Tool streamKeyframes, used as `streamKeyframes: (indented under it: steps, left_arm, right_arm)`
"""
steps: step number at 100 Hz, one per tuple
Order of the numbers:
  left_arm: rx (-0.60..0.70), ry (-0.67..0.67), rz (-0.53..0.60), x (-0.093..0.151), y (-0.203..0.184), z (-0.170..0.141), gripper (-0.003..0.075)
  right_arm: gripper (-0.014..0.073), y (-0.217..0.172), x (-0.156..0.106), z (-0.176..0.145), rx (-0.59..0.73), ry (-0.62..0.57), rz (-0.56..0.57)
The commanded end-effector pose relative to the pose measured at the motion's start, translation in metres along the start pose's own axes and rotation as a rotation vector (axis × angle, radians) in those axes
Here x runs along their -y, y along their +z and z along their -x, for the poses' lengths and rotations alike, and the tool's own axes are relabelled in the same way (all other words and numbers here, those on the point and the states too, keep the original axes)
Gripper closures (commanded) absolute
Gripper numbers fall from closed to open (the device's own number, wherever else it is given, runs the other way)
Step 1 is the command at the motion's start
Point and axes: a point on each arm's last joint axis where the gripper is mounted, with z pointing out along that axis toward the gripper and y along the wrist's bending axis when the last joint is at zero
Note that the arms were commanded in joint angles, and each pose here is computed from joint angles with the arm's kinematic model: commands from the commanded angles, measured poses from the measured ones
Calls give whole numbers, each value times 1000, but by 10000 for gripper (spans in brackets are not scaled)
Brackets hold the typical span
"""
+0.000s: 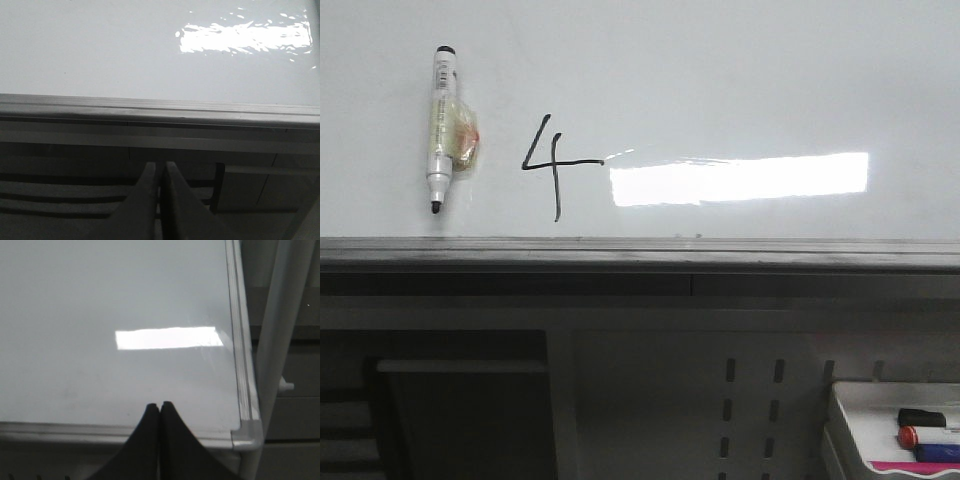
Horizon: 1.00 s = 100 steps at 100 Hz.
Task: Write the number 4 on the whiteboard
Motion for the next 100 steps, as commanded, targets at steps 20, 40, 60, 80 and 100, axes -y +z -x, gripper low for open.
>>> streamKeyframes:
  steps: [20,40,60,80,100]
  left_arm:
    - [39,-17,-3,0,2,-6,741]
    - [39,-17,-3,0,2,-6,741]
    - [39,-17,-3,0,2,-6,741]
    - [39,-17,-3,0,2,-6,741]
    - [39,-17,-3,0,2,-6,741]
  right_arm:
    - [659,-1,1,-27,-165,-18,-20]
    - [659,-2,1,-32,-221,-17,-21]
    - [659,-2,1,-32,-221,-17,-21]
    - [659,-2,1,-32,-221,-17,-21]
    - [659,-2,1,-32,-221,-17,-21]
